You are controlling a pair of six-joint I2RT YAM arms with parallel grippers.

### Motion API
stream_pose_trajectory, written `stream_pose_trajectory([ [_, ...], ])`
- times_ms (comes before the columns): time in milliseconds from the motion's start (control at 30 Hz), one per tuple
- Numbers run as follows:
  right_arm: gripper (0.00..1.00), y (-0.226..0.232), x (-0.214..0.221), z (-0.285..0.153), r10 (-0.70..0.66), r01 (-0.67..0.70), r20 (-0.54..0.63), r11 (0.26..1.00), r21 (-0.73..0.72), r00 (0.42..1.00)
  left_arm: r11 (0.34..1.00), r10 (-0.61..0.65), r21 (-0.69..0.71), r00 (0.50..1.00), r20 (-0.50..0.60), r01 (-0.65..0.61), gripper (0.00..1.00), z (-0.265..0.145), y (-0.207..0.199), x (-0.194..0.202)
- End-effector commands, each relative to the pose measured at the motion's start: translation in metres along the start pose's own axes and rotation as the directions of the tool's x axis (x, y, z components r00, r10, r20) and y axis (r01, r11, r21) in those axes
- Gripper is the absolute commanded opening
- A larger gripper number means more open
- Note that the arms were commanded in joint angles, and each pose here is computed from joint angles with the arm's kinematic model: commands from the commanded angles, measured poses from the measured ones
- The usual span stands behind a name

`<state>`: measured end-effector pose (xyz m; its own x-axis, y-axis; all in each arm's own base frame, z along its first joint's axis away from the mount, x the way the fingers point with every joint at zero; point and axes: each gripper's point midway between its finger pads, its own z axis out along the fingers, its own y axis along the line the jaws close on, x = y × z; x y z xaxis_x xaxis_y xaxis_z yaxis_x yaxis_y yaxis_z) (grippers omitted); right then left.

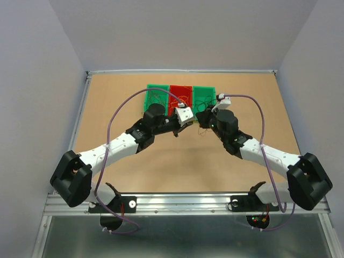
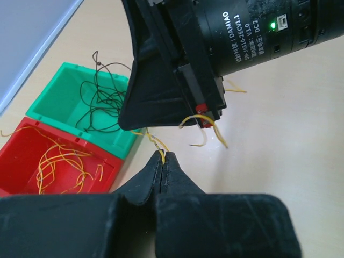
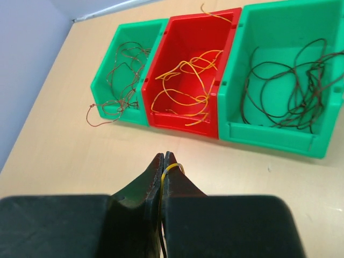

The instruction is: Untangle the cables

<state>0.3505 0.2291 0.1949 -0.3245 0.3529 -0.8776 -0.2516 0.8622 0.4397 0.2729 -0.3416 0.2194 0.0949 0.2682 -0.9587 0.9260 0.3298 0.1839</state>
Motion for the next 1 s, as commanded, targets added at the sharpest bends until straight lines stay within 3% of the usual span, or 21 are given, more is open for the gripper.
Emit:
stream_pose_trajectory([
  [0,0.0,0.015,-0.017,0.024,-0.014,0.014,-0.002,0.999,-0.035,1.0,0.996,0.017,-0.086,0.998,0.055,-0.012,0.0,-0.007,0.016,-0.029],
  [100,0.01,0.032,-0.031,0.047,-0.025,0.024,-0.013,0.999,-0.043,1.0,0.986,0.001,-0.166,1.0,0.023,0.003,0.0,-0.007,0.037,-0.021],
  [267,0.0,0.035,-0.025,0.092,0.0,0.0,-0.048,1.0,-0.001,0.999,0.916,-0.115,-0.385,0.993,0.016,0.113,0.0,-0.021,0.117,0.01],
  [433,0.01,0.045,-0.043,0.126,0.045,-0.045,0.0,0.999,0.022,0.999,0.878,-0.186,-0.441,0.982,0.044,0.186,0.0,-0.026,0.174,0.02],
  [733,0.01,0.042,-0.036,0.17,0.021,-0.02,-0.01,0.996,0.089,1.0,0.901,-0.191,-0.385,0.98,0.057,0.198,0.01,-0.004,0.187,0.013],
  [767,0.0,0.037,-0.031,0.174,0.019,-0.016,-0.023,0.994,0.11,1.0,0.904,-0.199,-0.376,0.979,0.044,0.201,0.04,-0.003,0.185,0.017],
  [867,0.01,0.017,0.003,0.196,0.033,-0.016,-0.1,0.986,0.165,0.994,0.926,-0.224,-0.318,0.974,-0.033,0.203,0.25,0.005,0.172,0.043],
  [933,0.0,0.018,0.018,0.208,0.057,-0.033,-0.144,0.986,0.164,0.988,0.934,-0.24,-0.291,0.968,-0.075,0.209,0.44,0.008,0.163,0.062],
  [967,0.01,0.0,0.054,0.216,0.072,-0.025,-0.216,0.977,0.213,0.974,0.933,-0.248,-0.29,0.965,-0.087,0.214,0.46,0.008,0.161,0.069],
])
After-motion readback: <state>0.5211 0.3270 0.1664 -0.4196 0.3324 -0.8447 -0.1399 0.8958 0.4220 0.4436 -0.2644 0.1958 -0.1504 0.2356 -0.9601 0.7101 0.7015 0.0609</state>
